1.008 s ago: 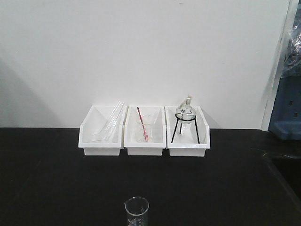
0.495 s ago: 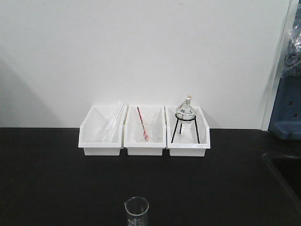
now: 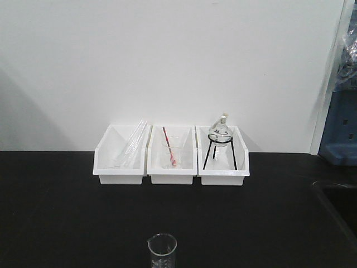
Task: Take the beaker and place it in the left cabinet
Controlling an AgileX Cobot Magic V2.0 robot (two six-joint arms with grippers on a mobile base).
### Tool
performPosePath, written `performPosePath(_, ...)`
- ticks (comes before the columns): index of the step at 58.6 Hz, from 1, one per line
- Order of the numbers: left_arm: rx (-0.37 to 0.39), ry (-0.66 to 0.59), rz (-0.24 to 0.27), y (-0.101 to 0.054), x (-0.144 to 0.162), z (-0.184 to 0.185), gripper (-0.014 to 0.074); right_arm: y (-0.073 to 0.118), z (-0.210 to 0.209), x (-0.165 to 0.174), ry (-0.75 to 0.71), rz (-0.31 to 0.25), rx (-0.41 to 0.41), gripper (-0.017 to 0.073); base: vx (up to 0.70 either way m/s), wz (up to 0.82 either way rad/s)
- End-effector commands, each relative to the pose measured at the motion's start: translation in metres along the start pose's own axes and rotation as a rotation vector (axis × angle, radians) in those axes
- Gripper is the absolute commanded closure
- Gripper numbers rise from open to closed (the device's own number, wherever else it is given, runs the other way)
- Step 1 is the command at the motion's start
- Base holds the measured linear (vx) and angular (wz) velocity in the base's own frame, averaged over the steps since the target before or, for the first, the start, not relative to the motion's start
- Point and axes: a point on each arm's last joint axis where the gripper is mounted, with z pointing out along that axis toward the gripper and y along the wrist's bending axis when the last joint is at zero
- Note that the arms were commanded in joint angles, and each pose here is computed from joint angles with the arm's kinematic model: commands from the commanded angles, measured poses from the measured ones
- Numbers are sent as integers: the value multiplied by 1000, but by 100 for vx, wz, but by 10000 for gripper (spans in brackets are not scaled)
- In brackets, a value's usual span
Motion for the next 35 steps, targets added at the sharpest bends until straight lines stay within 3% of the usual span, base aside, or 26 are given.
performPosePath(1,-7,-77,-6,0,-3,-1,592,5,3,-38,-97,5,-7,553,0,0)
performPosePath(8,-7,-77,-6,0,-3,-1,592,6,14,-52,22,-20,14,547,0,0)
performPosePath(21,-7,-77,-6,0,-3,-1,592,5,43,-48,221,-57,39,517,0,0)
performPosePath(35,-7,-77,-6,0,-3,-1,592,1,71,-22,387,-68,51,356,0,0)
